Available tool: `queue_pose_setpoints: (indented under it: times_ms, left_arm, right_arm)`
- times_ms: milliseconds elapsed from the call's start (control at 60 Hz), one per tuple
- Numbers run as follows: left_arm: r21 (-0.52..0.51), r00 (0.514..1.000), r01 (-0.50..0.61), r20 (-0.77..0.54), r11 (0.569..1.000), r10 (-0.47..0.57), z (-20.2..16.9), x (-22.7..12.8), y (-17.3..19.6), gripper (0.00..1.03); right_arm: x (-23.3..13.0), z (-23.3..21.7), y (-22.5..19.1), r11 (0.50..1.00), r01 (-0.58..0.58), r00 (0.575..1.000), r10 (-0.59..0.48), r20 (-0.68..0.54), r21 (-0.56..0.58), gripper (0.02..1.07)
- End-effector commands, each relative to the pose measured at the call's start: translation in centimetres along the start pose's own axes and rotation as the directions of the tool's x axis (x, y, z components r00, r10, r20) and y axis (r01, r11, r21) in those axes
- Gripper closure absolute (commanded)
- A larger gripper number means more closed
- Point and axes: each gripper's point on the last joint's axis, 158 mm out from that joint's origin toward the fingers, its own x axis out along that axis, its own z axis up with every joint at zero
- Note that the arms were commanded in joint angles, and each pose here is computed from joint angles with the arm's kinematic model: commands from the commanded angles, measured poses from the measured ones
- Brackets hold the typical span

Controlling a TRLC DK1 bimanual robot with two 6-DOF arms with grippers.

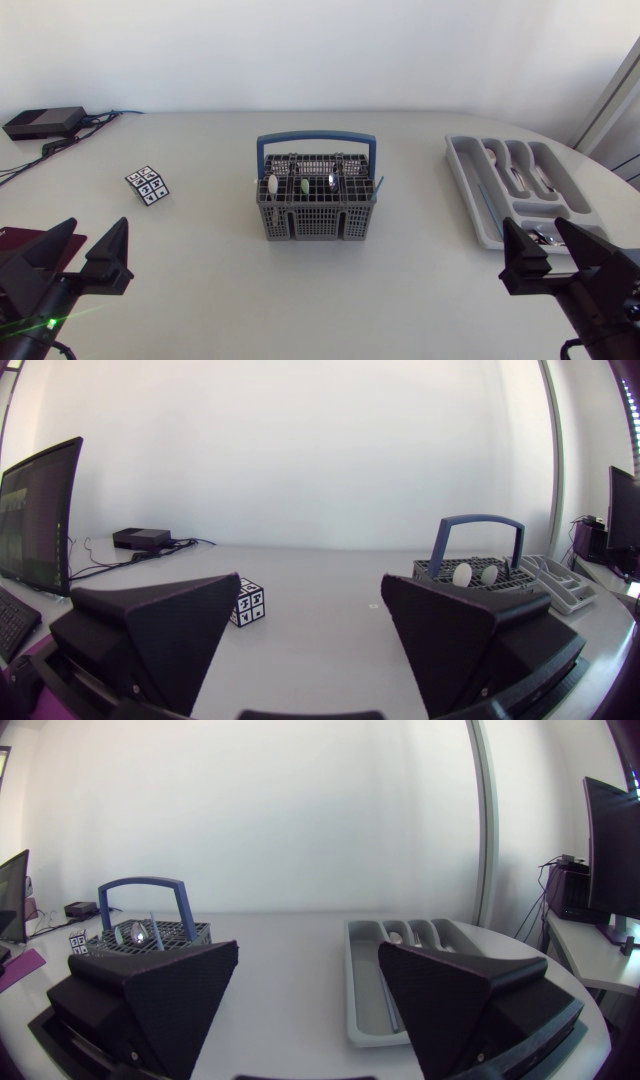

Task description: Transfer all utensils from the basket to the drawer tray.

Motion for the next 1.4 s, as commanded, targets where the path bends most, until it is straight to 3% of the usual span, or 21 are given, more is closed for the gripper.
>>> queue_pose_setpoints:
  times_ms: [0, 233, 550, 783, 1033, 1200, 1383]
  left_arm:
    - [-0.027, 0.999, -0.002, -0.045, 1.0, 0.001, -2.1, 0.2, 0.0, 0.05]
    - [-0.025, 0.999, -0.006, -0.039, 1.0, 0.005, -1.9, 0.1, 0.1, 0.05]
    - [-0.049, 0.999, -0.021, 0.033, 0.999, 0.023, 2.3, -0.1, 0.5, 0.06]
    - [-0.113, 0.997, -0.018, -0.078, 0.993, 0.009, 2.9, 1.9, 0.1, 0.06]
    - [-0.134, 0.962, 0.078, -0.248, 0.988, -0.11, 0.9, 4.2, -3.6, 0.06]
    - [-0.129, 0.927, 0.108, -0.346, 0.986, -0.147, -0.1, 5.6, -5.3, 0.08]
    - [-0.111, 0.877, 0.124, -0.453, 0.986, -0.162, 0.1, 6.7, -6.7, 0.07]
  right_arm:
    - [0.1, -1.1, 0.2, 1.0, -0.01, 1.0, 0.01, -0.024, 0.013, 0.06]
    - [0.1, -0.9, 0.2, 1.0, -0.011, 1.0, 0.011, -0.016, 0.002, 0.06]
    - [0.1, 1.0, 1.2, 0.999, -0.044, 0.999, 0.045, 0.014, -0.024, 0.06]
    - [1.9, 1.6, 2.4, 0.997, -0.077, 0.995, 0.075, -0.066, -0.025, 0.06]
    - [3.6, 0.6, 5.3, 0.989, -0.145, 0.972, 0.135, -0.19, -0.038, 0.06]
    - [5.1, -0.4, 6.7, 0.984, -0.171, 0.935, 0.148, -0.323, -0.041, 0.07]
    - [6.1, -1.1, 8.8, 0.96, -0.251, 0.872, 0.169, -0.46, -0.124, 0.07]
